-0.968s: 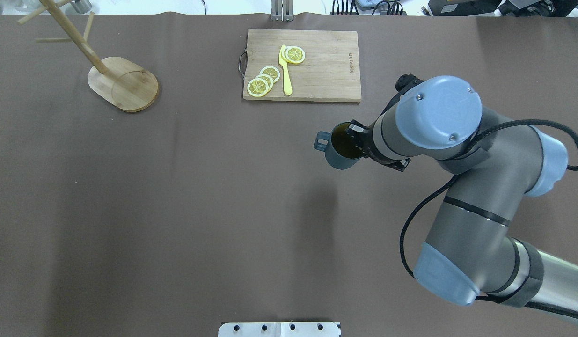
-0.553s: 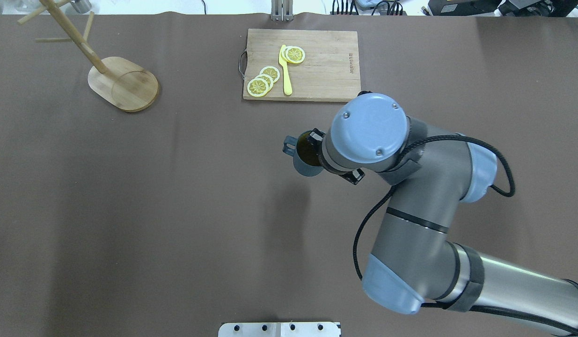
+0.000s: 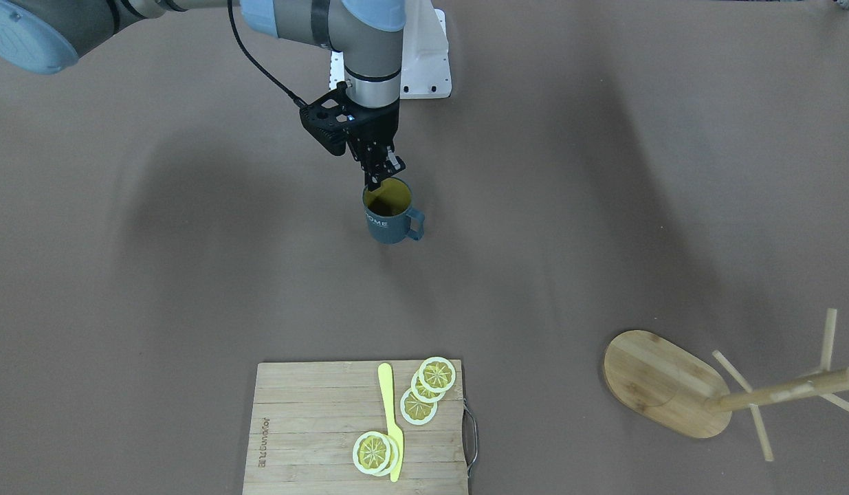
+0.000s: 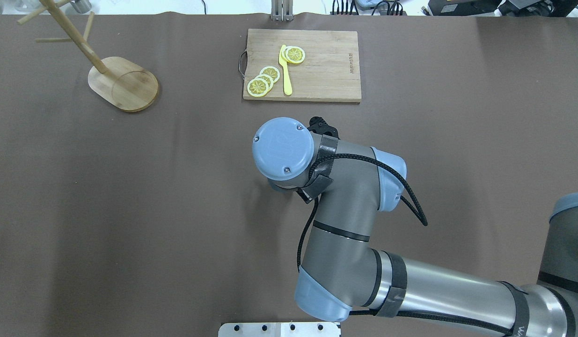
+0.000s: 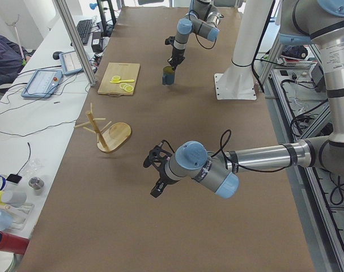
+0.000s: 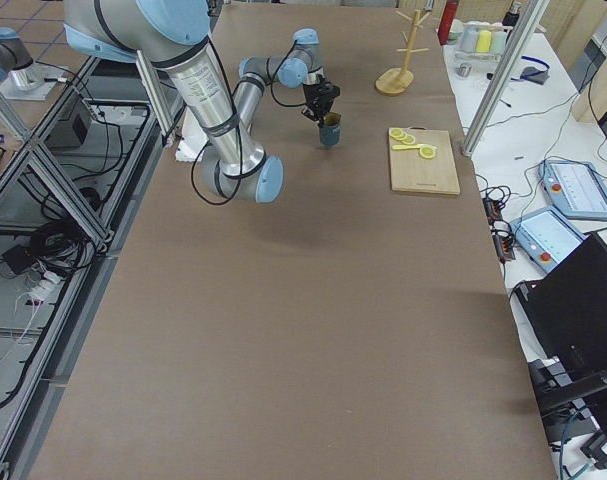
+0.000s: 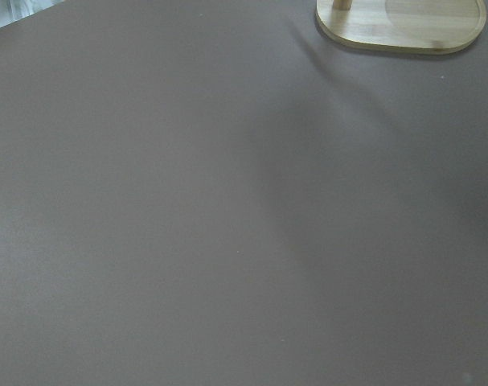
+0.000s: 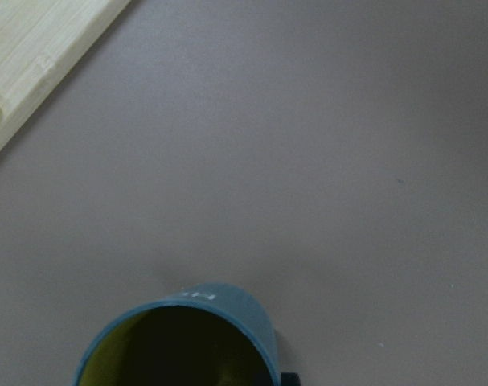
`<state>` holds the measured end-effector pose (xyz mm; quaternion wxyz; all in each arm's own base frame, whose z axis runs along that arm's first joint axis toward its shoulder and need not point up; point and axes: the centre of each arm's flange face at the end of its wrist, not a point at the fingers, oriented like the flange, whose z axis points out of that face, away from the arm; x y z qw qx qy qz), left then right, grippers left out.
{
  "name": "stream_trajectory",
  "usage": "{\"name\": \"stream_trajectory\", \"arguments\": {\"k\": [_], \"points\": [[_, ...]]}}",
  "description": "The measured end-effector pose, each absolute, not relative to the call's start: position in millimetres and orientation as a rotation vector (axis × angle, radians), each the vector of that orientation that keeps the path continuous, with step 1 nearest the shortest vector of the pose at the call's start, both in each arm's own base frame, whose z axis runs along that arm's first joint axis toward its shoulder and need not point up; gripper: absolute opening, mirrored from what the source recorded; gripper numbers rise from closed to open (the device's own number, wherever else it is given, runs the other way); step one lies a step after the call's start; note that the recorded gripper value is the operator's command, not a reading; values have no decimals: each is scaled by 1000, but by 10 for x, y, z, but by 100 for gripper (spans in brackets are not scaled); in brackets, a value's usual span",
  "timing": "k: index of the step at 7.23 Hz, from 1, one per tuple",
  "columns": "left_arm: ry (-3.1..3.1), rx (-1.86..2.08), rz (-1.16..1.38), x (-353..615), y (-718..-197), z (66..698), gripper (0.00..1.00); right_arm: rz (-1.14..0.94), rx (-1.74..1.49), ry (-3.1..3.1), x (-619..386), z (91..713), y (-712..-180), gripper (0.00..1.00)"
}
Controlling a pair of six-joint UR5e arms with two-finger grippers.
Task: Hang cup on storage rack
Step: 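Set the teal mug down near the cutting board and withdraw the right arm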
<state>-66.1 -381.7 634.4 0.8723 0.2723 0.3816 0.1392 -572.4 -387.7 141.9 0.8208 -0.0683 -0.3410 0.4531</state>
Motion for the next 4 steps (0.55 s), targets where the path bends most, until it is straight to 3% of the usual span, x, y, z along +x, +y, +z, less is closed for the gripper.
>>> {"name": "stream_trajectory", "arguments": {"k": [2, 3, 4], "points": [[797, 570, 291, -661, -3815, 6338, 99, 964, -151, -700, -5856, 1446, -3835, 0], [797, 570, 291, -661, -3819, 6338, 99, 961, -153, -698, -5881, 1440, -3814, 10], [797, 572, 292, -661, -3830, 6332, 99, 959, -154, -697, -5897, 1433, -3800, 33]]}}
